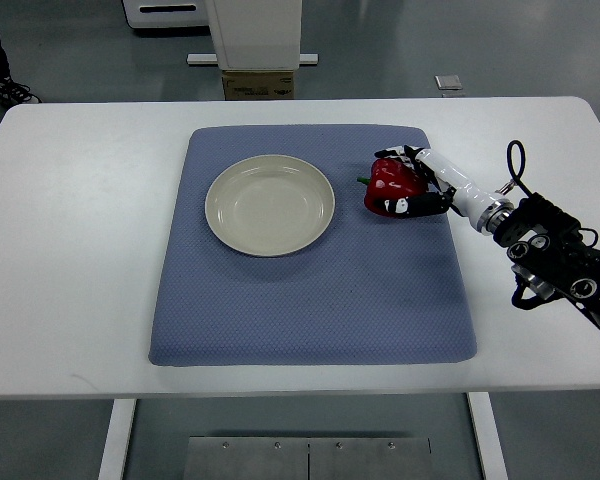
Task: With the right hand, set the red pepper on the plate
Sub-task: 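Lift the pepper with the right hand and carry it over the plate, then lower the pepper onto the plate center with the right hand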
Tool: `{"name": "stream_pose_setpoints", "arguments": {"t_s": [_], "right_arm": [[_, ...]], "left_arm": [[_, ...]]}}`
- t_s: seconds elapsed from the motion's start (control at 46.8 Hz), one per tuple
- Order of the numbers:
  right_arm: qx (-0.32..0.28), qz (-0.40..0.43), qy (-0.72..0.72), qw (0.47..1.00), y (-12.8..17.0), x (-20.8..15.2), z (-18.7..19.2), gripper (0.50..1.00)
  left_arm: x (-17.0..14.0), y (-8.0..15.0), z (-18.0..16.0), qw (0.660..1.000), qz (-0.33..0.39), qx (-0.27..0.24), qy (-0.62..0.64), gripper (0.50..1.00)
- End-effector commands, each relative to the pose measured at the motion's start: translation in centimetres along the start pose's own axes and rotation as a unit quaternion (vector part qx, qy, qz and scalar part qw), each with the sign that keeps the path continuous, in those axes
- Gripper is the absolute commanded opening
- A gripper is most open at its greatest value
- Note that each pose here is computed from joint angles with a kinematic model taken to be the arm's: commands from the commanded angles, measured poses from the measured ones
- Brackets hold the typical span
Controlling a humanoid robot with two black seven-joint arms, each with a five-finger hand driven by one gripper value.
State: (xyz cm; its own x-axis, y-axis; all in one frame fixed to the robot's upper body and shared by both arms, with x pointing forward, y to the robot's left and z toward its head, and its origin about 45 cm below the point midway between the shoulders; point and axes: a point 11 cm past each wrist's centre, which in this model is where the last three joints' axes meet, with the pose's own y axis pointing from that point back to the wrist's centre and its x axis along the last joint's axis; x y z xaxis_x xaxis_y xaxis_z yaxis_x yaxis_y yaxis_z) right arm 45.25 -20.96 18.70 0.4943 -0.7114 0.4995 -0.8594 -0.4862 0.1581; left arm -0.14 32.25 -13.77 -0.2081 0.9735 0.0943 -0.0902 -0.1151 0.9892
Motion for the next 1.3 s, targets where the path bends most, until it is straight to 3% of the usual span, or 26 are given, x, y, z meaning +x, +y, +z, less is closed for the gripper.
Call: {"name": "stream_pose_setpoints", "arguments": {"t_s": [0.0, 0.428, 0.77, 1.283], "right_arm": [[0.006, 0.006, -0.001, 1.0, -0.3, 0.5, -0.6, 0.5], [0.039, -0.017, 0.001, 0.999, -3.4, -1.5, -5.6, 0.5], [0.064, -0.07, 0.002, 0.995, -6.1, -7.1, -10.2, 0.5], [0.1, -0.107, 0.007, 0.989, -5.9, -10.2, -11.0, 0.5]], "left_arm": [[0.0, 0.0, 0.0, 1.0, 0.0, 0.0, 0.0, 1.0], [0.0, 0.0, 0.0, 1.0, 0.0, 0.0, 0.0, 1.0], [0.0, 0.0, 0.0, 1.0, 0.0, 0.0, 0.0, 1.0], [0.0, 0.0, 0.0, 1.0, 0.0, 0.0, 0.0, 1.0]]}}
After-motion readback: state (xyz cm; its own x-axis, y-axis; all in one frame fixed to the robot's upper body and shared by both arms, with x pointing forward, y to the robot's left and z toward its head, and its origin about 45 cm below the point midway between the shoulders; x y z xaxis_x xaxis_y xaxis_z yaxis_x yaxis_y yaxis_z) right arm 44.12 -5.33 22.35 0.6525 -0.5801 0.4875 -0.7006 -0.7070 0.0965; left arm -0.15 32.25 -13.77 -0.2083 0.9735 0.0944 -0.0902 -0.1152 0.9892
